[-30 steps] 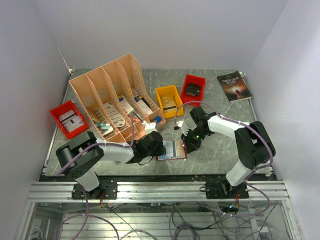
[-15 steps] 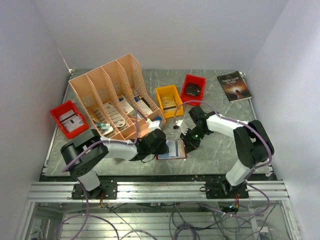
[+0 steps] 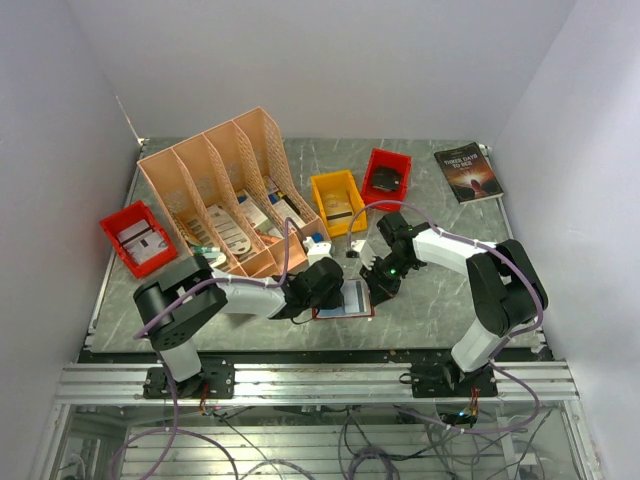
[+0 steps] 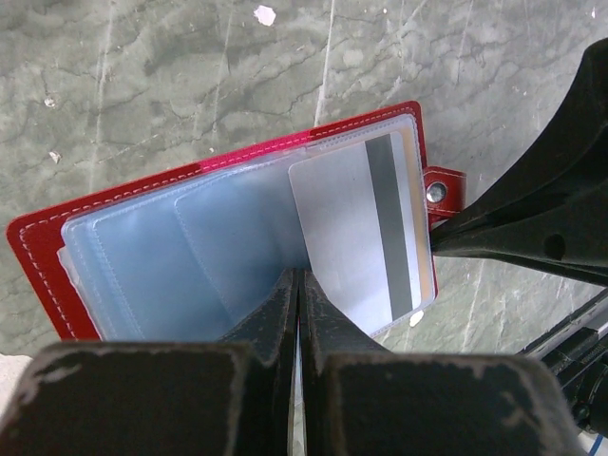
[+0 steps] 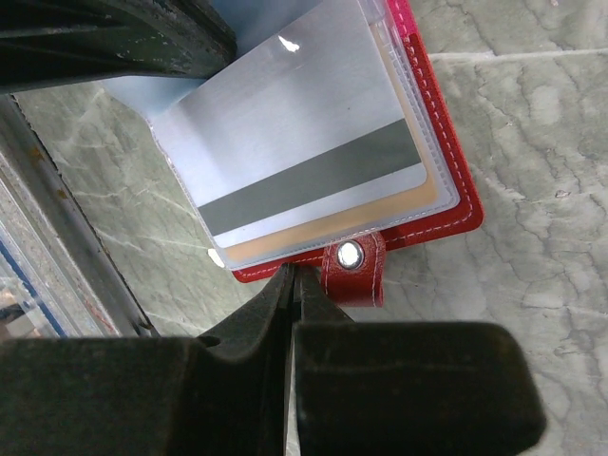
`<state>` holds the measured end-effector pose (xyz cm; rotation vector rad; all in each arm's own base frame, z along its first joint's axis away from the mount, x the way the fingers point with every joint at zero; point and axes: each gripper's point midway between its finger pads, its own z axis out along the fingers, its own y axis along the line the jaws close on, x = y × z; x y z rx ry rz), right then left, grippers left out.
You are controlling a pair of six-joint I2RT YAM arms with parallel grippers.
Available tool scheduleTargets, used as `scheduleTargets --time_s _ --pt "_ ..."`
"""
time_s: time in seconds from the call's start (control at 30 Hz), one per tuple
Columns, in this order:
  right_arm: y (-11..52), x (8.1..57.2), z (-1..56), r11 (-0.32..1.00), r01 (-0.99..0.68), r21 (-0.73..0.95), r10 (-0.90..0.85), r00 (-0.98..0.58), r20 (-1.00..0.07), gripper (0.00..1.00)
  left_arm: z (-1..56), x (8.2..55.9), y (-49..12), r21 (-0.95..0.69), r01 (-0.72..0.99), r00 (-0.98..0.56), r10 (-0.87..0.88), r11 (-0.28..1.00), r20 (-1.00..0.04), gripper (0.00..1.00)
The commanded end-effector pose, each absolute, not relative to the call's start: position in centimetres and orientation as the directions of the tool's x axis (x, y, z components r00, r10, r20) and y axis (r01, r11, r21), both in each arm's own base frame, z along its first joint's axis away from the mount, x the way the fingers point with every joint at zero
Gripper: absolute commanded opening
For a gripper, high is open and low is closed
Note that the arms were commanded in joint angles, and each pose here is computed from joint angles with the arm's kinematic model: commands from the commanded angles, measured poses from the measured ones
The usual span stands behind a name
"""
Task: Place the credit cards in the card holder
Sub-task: Insert the credit card into the card holder.
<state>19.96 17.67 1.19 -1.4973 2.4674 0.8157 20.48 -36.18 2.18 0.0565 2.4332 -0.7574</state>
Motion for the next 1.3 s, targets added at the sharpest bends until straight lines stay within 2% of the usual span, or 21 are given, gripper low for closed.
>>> scheduleTargets --time_s 0.0,0.43,0.87,1.27 --pt "18.8 21.0 1.7 0.338 -0.872 0.354 -0.764 -0.474 -0.439 0.01 2.6 20.3 -37.6 -0.505 0.24 -0.828 -0.097 0.829 -0.553 0.08" --pt "18.7 21.5 2.1 0.349 -0.868 0.352 -0.746 -0.485 -0.457 0.06 3.2 20.1 -38.7 -0.515 0.281 -0.824 -0.071 0.81 -0.562 0.12" --pt "18.4 21.7 2.8 0.348 -0.867 0.357 -0.731 -0.489 -0.476 0.1 4.1 20.3 -37.1 -0.475 0.278 -0.798 -0.075 0.835 -0.598 0.29" --pt "18.1 21.5 4.3 0.304 -0.882 0.361 -0.712 -0.462 -0.529 0.16 5.0 20.4 -34.2 -0.404 0.262 -0.771 -0.061 0.876 -0.634 0.4"
